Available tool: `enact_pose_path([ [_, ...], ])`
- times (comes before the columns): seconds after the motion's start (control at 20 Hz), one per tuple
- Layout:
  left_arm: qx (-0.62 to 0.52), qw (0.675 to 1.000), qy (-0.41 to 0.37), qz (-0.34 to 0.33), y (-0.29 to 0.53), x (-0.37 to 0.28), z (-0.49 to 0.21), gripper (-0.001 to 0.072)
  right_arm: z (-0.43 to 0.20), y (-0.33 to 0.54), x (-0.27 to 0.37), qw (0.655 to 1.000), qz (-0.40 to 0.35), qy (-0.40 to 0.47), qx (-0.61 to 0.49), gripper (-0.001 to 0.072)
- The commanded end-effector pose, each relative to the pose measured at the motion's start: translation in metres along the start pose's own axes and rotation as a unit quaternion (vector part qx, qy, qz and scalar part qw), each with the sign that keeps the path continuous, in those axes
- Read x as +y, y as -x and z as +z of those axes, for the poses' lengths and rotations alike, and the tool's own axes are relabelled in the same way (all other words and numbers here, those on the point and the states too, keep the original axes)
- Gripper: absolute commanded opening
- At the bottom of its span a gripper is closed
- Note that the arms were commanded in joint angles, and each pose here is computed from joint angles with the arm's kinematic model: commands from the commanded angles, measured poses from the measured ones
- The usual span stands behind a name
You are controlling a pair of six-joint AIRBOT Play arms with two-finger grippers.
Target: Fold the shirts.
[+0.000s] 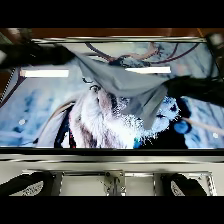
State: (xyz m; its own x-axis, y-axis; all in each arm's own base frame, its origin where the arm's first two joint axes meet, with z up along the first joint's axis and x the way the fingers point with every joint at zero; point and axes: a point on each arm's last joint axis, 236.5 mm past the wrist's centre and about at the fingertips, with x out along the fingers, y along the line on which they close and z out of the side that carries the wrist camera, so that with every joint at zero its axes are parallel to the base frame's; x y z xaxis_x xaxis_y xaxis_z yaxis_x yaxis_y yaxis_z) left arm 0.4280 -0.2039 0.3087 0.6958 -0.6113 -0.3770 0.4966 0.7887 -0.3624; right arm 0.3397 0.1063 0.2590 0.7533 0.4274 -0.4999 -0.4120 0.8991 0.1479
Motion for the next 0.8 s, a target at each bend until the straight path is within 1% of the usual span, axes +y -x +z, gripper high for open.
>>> enact_pose_path([
  [0.0, -0.153, 0.985, -0.074, 0.01, 0.124, -0.052, 0.086, 0.0042, 0.073, 0.106, 0.026, 0.989, -0.042, 0.057, -0.128, 0.0059],
  [0.1, -0.18, 0.979, -0.088, 0.028, 0.162, -0.057, 0.093, 0.0042, 0.073, 0.13, 0.034, 0.988, -0.046, 0.056, -0.136, 0.0059],
  [0.15, -0.174, 0.978, -0.098, 0.052, 0.175, -0.051, 0.088, 0.0042, 0.062, 0.133, 0.036, 0.991, -0.046, 0.054, -0.117, 0.0059],
  [0.3, -0.107, 0.979, -0.091, 0.147, 0.194, -0.008, 0.055, 0.0042, 0.006, 0.13, 0.03, 0.998, -0.055, 0.04, -0.002, 0.0059],
  [0.35, -0.076, 0.979, -0.089, 0.169, 0.196, 0.004, 0.041, 0.0042, -0.007, 0.13, 0.029, 0.997, -0.057, 0.035, 0.027, 0.0059],
  [0.4, -0.042, 0.98, -0.084, 0.178, 0.194, 0.011, 0.026, 0.0042, -0.013, 0.13, 0.028, 0.997, -0.059, 0.027, 0.038, 0.0059],
  [0.6, 0.073, 0.986, -0.047, 0.145, 0.161, 0.018, -0.038, 0.0043, 0.008, 0.113, 0.02, 0.998, -0.059, 0.008, 0.011, 0.0059],
  [0.75, 0.168, 0.98, -0.015, 0.106, 0.125, 0.02, -0.1, 0.0043, 0.031, 0.064, 0.006, 0.999, -0.041, -0.009, 0.0, 0.0058],
])
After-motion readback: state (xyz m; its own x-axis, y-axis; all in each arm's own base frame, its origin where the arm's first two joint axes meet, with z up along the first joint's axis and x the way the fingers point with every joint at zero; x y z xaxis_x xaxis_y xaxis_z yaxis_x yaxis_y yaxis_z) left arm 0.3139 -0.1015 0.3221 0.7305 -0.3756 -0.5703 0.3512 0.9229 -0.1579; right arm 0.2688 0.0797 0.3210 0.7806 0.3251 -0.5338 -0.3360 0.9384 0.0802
